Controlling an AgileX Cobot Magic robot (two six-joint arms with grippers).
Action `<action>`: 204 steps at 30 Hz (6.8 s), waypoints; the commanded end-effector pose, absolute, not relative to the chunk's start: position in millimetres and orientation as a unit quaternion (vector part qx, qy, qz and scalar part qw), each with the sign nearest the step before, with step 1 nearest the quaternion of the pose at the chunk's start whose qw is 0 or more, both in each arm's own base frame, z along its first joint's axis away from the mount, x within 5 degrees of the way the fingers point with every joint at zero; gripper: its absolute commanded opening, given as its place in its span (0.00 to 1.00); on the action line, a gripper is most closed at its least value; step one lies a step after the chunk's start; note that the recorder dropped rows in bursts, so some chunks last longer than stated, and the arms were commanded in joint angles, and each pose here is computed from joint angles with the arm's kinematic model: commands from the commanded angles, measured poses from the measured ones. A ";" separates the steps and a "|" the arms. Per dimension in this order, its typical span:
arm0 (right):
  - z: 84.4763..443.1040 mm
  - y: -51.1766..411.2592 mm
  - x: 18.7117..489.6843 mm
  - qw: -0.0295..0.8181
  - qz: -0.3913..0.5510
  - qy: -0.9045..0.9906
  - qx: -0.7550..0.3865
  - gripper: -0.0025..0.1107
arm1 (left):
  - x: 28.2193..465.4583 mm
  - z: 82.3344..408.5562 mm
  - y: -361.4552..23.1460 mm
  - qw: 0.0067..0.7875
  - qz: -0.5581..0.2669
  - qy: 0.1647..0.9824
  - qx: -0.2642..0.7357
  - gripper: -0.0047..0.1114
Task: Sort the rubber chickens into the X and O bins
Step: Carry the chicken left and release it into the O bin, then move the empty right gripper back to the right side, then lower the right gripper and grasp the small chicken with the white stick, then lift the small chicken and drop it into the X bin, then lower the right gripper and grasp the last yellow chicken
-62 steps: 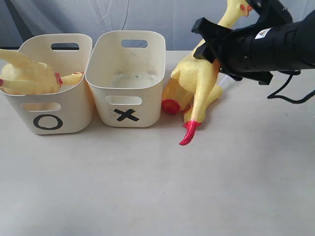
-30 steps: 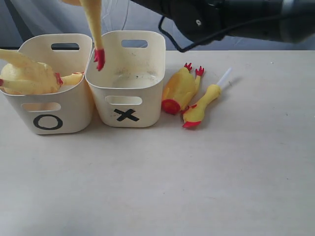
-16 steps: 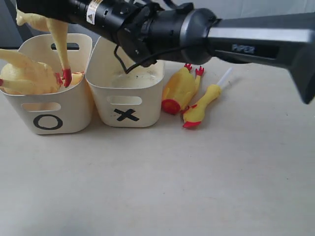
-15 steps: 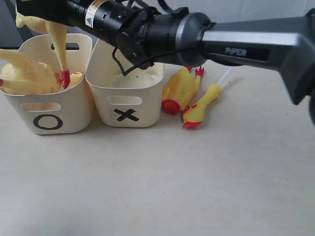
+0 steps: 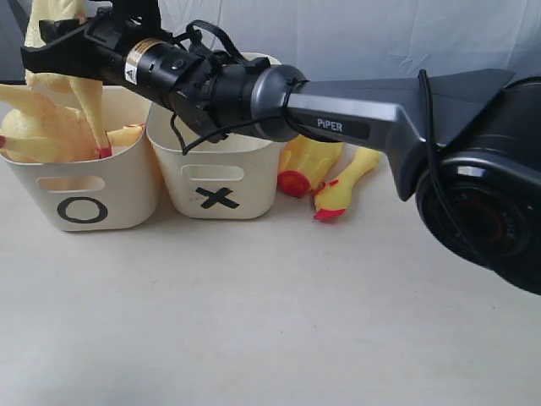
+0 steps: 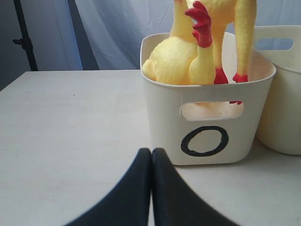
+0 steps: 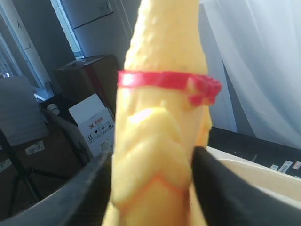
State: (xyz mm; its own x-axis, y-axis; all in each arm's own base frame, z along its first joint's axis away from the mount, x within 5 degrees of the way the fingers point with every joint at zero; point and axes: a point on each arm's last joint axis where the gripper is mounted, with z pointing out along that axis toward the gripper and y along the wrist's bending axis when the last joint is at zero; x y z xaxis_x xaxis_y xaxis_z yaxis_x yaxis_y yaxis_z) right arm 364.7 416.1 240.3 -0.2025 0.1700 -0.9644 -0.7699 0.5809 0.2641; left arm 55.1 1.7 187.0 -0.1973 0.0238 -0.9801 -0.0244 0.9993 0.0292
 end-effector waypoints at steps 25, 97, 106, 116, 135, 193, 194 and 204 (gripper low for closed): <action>342.7 335.4 344.7 0.539 0.004 0.762 -0.358 0.56 | 55.0 188.8 1.3 0.640 0.014 0.768 -0.001 0.04; 145.7 84.2 346.8 0.262 0.141 0.928 0.226 0.56 | 55.0 188.8 1.3 0.640 0.014 0.768 -0.001 0.04; 142.7 119.2 345.8 0.250 0.223 0.883 0.329 0.42 | 55.0 188.8 1.3 0.640 0.014 0.768 -0.001 0.04; 124.4 159.6 348.2 0.218 0.224 0.906 0.286 0.67 | 55.0 188.8 1.3 0.640 0.014 0.768 -0.001 0.04; 102.2 153.7 345.1 0.184 0.161 0.950 0.194 0.01 | 55.0 188.8 1.3 0.640 0.014 0.768 -0.001 0.04; 180.9 121.1 401.4 0.343 0.224 0.882 0.234 0.94 | 55.0 188.8 1.3 0.640 0.014 0.768 -0.001 0.04; 176.4 124.6 401.6 0.339 0.228 0.880 0.241 0.94 | 55.0 188.8 1.3 0.640 0.014 0.768 -0.001 0.04; 139.8 163.0 402.0 0.345 0.251 0.871 0.242 0.94 | 55.0 188.8 1.3 0.640 0.014 0.768 -0.001 0.04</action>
State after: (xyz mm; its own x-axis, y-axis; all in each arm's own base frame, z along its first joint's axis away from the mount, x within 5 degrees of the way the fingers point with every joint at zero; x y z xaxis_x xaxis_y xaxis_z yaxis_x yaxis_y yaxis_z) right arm 399.9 158.1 143.8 -0.6631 0.5926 -0.4574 0.2688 0.7587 0.5933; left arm 55.1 1.7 187.0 -0.1973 0.0238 -0.9801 -0.0244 0.9993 0.0292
